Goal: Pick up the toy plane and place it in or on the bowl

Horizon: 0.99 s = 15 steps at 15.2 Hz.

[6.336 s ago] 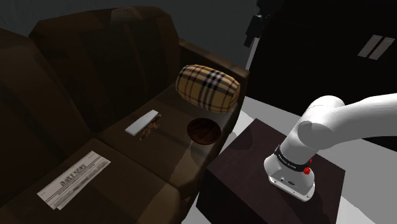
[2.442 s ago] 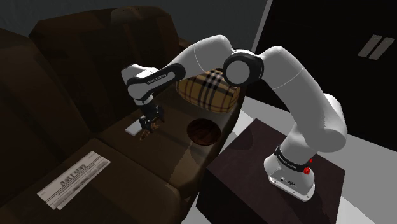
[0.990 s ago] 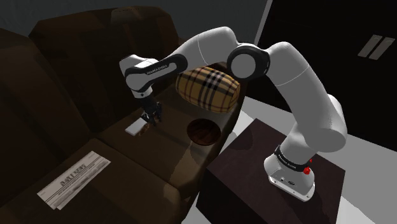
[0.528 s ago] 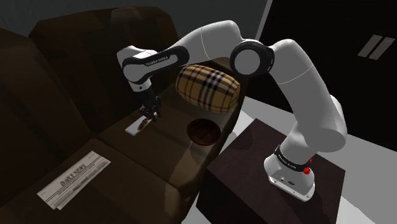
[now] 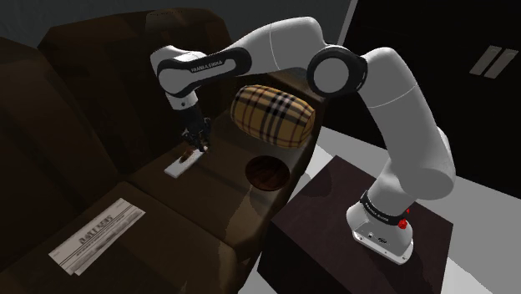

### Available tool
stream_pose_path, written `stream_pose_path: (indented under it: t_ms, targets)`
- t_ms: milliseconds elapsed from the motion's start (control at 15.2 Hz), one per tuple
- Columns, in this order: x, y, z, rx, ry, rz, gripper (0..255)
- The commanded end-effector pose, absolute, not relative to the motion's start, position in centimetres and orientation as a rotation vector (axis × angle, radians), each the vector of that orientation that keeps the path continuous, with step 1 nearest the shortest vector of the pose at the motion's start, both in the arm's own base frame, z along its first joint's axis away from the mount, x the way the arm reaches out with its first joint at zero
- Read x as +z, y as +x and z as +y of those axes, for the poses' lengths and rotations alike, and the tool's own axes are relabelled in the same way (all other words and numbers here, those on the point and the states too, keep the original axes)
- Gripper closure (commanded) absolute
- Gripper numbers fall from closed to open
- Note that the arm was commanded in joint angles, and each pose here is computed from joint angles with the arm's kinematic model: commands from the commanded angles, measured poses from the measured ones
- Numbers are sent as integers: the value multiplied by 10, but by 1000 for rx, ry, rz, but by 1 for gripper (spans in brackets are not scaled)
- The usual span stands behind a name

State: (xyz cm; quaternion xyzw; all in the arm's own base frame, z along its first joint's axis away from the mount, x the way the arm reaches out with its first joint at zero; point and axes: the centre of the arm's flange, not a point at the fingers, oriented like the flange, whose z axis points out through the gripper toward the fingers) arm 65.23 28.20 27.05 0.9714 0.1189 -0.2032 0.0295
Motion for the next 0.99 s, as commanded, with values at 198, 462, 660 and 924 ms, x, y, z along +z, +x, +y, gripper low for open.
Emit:
stream_pose_path:
  t_ms: [198,462,660,924]
  targets:
    - [279,611,251,-627,2996,367,255]
    - [281,568,219,-627,2996,367,255]
    - [283,537,195,-627,2996,367,255]
    - [285,494,164,-627,2996,367,255]
